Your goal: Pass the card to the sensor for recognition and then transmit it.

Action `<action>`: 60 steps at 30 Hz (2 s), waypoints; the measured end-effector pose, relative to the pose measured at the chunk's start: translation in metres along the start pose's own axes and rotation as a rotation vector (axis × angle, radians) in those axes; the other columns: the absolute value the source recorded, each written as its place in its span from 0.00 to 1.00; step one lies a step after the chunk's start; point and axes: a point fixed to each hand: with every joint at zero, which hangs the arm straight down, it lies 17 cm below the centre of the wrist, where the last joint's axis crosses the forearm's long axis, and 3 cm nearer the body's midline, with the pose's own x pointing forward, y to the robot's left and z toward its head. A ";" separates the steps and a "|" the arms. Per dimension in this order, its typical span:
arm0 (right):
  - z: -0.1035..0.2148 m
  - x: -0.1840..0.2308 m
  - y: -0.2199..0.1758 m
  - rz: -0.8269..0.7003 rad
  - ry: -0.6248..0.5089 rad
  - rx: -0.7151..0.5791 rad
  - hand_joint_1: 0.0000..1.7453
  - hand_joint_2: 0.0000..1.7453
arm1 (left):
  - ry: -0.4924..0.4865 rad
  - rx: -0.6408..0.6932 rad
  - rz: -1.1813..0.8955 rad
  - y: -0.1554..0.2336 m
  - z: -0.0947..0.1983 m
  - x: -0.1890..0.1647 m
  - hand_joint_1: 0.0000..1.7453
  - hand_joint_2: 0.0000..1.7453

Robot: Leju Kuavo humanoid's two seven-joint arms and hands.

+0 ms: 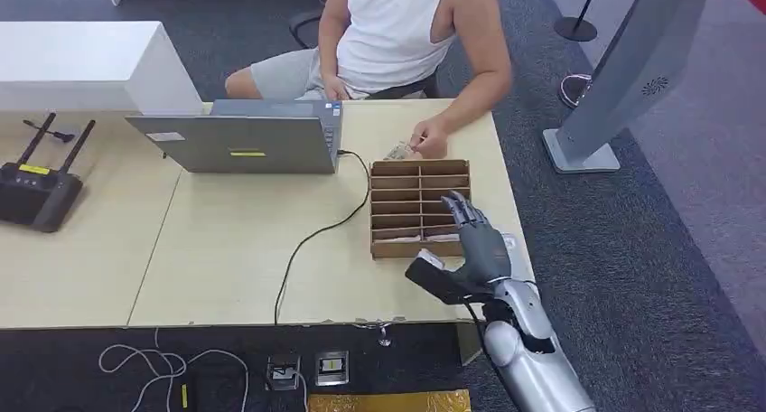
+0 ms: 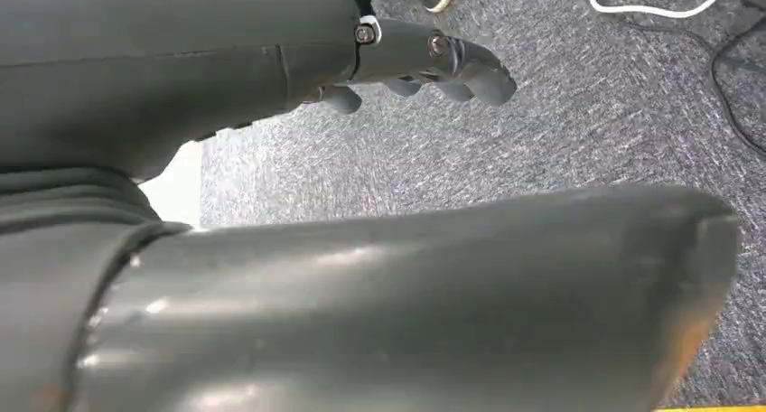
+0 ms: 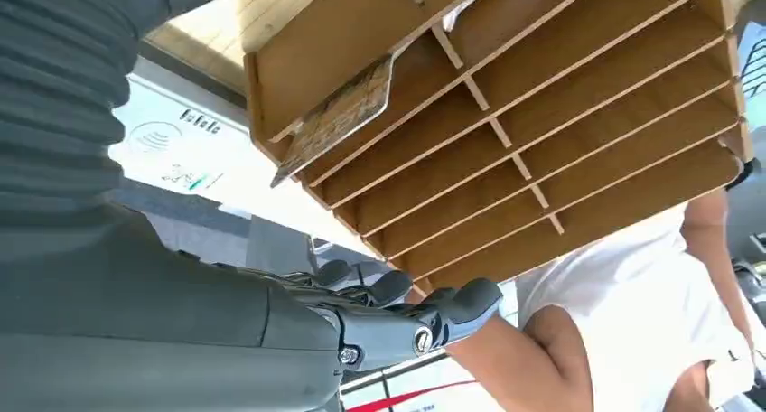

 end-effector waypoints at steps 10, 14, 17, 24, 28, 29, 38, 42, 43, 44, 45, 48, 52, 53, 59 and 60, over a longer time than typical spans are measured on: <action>0.002 -0.001 0.012 0.022 0.012 0.044 0.00 1.00 | -0.003 0.001 -0.003 0.000 0.000 0.001 0.00 0.00; 0.004 -0.006 0.019 0.030 0.027 0.065 0.00 1.00 | -0.003 0.000 -0.003 0.000 0.000 0.001 0.00 0.00; 0.005 -0.010 0.023 0.033 0.040 0.079 0.00 1.00 | -0.003 0.000 -0.003 0.000 0.000 0.001 0.00 0.00; 0.008 -0.017 0.031 0.032 0.068 0.106 0.00 1.00 | -0.012 0.000 -0.002 0.000 0.000 0.002 0.00 0.00; 0.008 -0.020 0.032 0.032 0.078 0.109 0.00 1.00 | -0.015 0.000 -0.002 -0.001 0.000 0.003 0.00 0.00; 0.008 -0.021 0.032 0.032 0.082 0.110 0.42 1.00 | -0.016 0.000 -0.003 -0.001 0.000 0.003 0.00 0.00; 0.007 -0.023 0.025 -0.015 0.094 0.069 1.00 1.00 | -0.027 -0.001 -0.009 -0.002 0.000 0.006 0.00 0.00; 0.004 -0.023 0.021 -0.030 0.091 0.056 1.00 1.00 | -0.029 -0.001 -0.008 -0.004 0.000 0.007 0.00 0.00; 0.004 -0.022 0.020 -0.032 0.089 0.055 1.00 1.00 | -0.029 -0.001 -0.008 -0.004 0.000 0.007 0.00 0.00; 0.003 -0.022 0.020 -0.033 0.088 0.053 1.00 1.00 | -0.030 -0.001 -0.008 -0.004 0.000 0.007 0.00 0.00; 0.003 -0.022 0.019 -0.033 0.087 0.051 1.00 1.00 | -0.030 -0.001 -0.008 -0.004 0.000 0.007 0.00 0.00; 0.000 -0.022 0.016 -0.032 0.083 0.042 1.00 1.00 | -0.031 -0.002 -0.007 -0.005 0.001 0.008 0.00 0.00; -0.001 -0.019 0.015 -0.039 0.072 0.037 0.97 1.00 | -0.032 0.001 -0.005 -0.006 0.001 0.009 0.00 0.00; -0.001 -0.017 0.015 -0.042 0.067 0.037 0.98 1.00 | -0.033 0.001 -0.005 -0.006 0.001 0.010 0.00 0.00; -0.004 -0.008 0.016 -0.057 0.052 0.033 0.97 1.00 | -0.039 -0.004 -0.005 -0.012 0.001 0.014 0.00 0.00; -0.004 -0.008 0.016 -0.058 0.051 0.033 0.96 1.00 | -0.040 -0.005 -0.005 -0.012 0.001 0.015 0.00 0.00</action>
